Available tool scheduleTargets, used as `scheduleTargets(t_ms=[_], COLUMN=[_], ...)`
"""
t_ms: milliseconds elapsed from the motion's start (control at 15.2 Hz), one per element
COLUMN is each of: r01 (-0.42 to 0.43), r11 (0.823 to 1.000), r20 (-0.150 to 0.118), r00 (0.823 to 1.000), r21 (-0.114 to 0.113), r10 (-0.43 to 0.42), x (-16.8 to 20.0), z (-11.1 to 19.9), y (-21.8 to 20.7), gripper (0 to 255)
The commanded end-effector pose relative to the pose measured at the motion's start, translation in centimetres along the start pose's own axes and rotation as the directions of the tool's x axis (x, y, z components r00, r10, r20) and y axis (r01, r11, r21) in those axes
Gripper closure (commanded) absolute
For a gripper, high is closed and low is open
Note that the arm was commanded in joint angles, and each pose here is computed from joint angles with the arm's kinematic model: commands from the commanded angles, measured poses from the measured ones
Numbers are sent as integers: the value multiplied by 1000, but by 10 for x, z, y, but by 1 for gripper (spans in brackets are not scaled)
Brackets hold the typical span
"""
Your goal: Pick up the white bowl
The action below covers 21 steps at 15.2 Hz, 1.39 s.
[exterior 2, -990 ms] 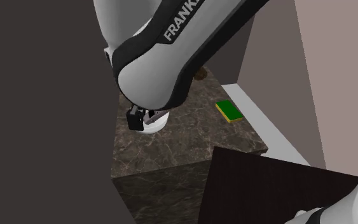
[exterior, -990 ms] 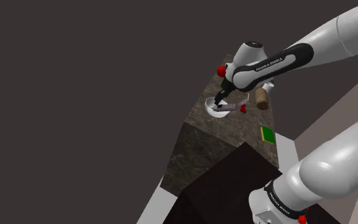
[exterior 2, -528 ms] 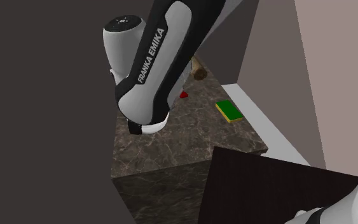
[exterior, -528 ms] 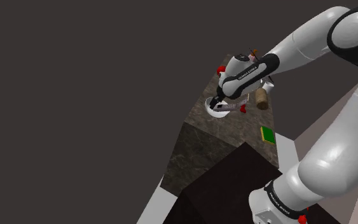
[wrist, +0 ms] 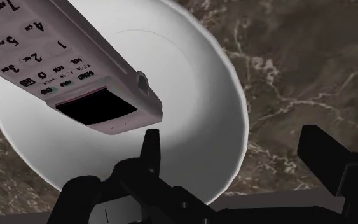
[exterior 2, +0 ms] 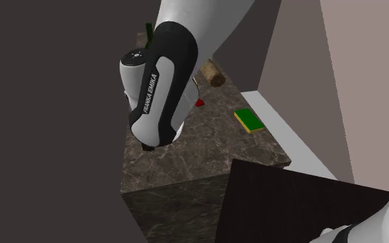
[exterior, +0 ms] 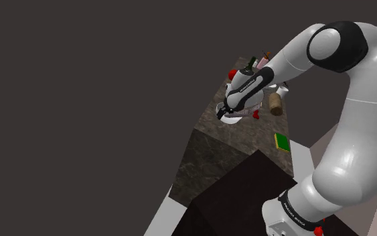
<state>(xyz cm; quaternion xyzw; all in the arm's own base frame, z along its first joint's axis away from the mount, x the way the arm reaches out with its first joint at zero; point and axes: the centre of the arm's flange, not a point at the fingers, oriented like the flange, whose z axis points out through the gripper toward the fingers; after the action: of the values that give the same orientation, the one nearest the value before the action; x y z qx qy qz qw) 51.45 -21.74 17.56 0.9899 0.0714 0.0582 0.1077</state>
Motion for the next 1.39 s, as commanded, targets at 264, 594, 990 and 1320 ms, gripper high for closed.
scheduleTargets(t_ms=[264,594,990,1320], r01=[0,0,0,0], r11=[1000,1000,1000,1000], r20=[0,0,0,0], r00=[1000,1000,1000,1000], r21=[0,0,0,0], r10=[0,0,0,0], x=[-3,-3,-2,0], z=[24,24,19,-6], y=[-5,-6,-4,2], gripper=[0,255,255,255])
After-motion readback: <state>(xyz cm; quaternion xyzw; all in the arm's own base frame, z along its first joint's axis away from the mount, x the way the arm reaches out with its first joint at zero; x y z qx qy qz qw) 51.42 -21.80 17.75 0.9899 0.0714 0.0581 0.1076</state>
